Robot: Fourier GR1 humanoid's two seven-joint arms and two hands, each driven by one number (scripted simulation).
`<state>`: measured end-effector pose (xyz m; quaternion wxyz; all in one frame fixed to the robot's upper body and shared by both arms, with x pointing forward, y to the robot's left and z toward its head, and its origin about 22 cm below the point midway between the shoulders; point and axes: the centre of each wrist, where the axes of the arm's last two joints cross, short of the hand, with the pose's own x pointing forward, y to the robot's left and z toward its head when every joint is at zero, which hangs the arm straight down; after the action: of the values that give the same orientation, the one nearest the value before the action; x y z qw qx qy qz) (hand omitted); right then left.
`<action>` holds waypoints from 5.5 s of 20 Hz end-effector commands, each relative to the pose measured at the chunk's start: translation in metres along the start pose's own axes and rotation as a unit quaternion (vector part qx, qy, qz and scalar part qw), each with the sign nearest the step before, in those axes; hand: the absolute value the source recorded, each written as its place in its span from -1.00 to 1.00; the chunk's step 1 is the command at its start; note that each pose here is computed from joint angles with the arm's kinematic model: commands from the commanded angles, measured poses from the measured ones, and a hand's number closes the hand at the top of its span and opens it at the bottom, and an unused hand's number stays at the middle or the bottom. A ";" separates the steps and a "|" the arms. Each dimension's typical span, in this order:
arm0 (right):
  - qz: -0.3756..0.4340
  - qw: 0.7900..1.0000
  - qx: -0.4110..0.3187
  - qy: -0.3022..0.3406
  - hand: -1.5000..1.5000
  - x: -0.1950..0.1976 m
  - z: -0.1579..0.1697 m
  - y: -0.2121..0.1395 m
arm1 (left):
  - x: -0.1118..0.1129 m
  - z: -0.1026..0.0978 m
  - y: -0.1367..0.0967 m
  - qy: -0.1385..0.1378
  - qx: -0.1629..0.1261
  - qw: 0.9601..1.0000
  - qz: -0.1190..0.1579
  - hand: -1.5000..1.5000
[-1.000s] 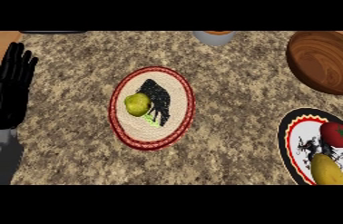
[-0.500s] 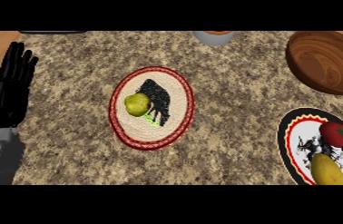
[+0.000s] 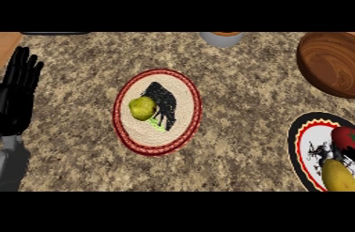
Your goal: Pick the lemon from the plate and place it in the bowl
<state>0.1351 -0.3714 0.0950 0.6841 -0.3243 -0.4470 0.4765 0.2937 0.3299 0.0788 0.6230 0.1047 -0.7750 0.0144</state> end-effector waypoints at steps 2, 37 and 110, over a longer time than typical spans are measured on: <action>0.007 1.000 0.004 0.007 -1.00 0.011 0.001 0.014 | -0.008 0.011 0.018 0.003 0.004 1.000 0.006 0.00; 0.010 0.982 -0.064 0.178 1.00 -0.173 0.006 -0.048 | 0.004 0.000 -0.006 -0.005 0.005 1.000 0.006 0.00; -0.285 0.938 -0.195 0.044 -1.00 -0.056 -0.211 -0.147 | 0.004 -0.013 -0.009 -0.019 -0.010 1.000 -0.003 0.00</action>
<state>0.3704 -0.4865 0.1415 0.7284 -0.3680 -0.5406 0.2044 0.3053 0.3201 0.0856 0.6144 0.0913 -0.7837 0.0026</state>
